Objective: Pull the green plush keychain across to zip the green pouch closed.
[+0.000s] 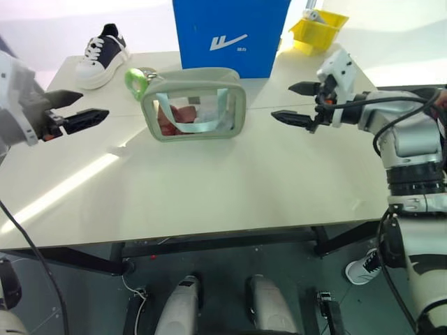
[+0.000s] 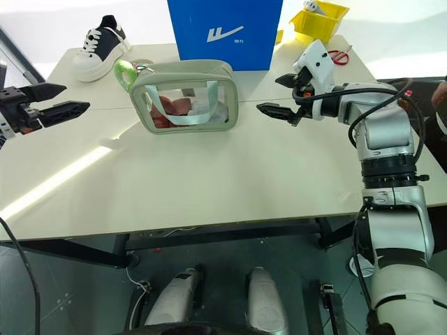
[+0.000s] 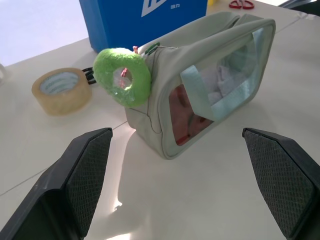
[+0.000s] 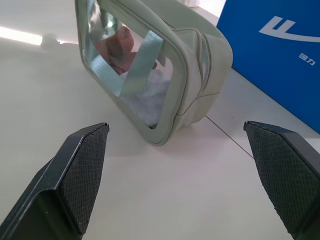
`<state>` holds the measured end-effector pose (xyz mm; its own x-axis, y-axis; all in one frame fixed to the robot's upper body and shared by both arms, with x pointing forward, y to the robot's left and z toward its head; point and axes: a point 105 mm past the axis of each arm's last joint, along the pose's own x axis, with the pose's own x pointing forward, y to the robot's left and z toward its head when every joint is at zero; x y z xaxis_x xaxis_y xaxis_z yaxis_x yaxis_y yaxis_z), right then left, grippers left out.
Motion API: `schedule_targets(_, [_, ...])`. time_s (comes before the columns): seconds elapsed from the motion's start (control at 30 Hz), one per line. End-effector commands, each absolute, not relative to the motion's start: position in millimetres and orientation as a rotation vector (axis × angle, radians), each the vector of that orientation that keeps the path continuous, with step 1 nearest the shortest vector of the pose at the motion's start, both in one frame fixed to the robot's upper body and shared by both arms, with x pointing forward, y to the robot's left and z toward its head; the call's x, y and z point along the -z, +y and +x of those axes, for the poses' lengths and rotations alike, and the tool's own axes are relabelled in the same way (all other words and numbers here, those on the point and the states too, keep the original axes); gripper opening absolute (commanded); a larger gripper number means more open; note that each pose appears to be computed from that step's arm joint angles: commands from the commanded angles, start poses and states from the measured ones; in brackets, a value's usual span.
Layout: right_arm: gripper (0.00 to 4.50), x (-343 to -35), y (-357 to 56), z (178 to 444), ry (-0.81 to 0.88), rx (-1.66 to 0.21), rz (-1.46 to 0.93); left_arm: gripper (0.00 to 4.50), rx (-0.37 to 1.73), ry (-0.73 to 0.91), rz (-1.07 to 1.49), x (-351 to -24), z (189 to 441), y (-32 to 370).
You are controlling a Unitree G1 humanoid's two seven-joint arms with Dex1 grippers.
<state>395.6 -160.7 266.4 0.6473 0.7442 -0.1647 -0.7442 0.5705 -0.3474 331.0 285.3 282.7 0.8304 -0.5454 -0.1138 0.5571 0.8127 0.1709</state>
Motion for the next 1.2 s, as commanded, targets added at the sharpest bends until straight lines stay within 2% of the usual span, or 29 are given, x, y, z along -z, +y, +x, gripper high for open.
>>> schedule_targets(0.03, [4.50,-290.1,-142.1,399.0,-0.087,-0.893,-0.454,4.45,0.689,0.009,0.266,-299.1,319.8,259.1])
schedule_targets(0.3, [4.50,-278.4,-91.4,434.9,-0.075,-0.893,-0.481,4.45,0.929,-0.006,0.327,-294.9,304.8,190.9])
schedule_targets(0.5, [4.50,-266.4,-69.6,454.0,-0.050,-0.852,-0.451,4.45,0.919,-0.020,0.325,-292.7,307.0,185.0])
schedule_targets(0.67, [4.50,-270.1,-63.5,456.0,-0.063,-0.857,-0.430,4.45,0.898,-0.006,0.323,-286.7,302.8,188.1])
schedule_targets(0.77, [3.68,-268.9,-59.1,455.5,-0.065,-0.871,-0.410,4.50,0.885,-0.002,0.323,-282.8,303.4,188.8])
schedule_targets(1.0, [0.02,-272.3,-55.0,448.9,-0.085,-0.937,-0.441,4.50,0.857,-0.001,0.328,-283.9,304.9,194.3])
schedule_targets(1.1, [0.02,-269.9,-48.4,431.2,-0.101,-1.095,-0.456,4.50,0.844,0.005,0.336,-283.2,305.3,198.1])
schedule_targets(1.2, [0.02,-259.7,-51.8,400.9,-0.088,-1.314,-0.492,4.50,0.832,0.006,0.340,-285.7,304.8,202.7])
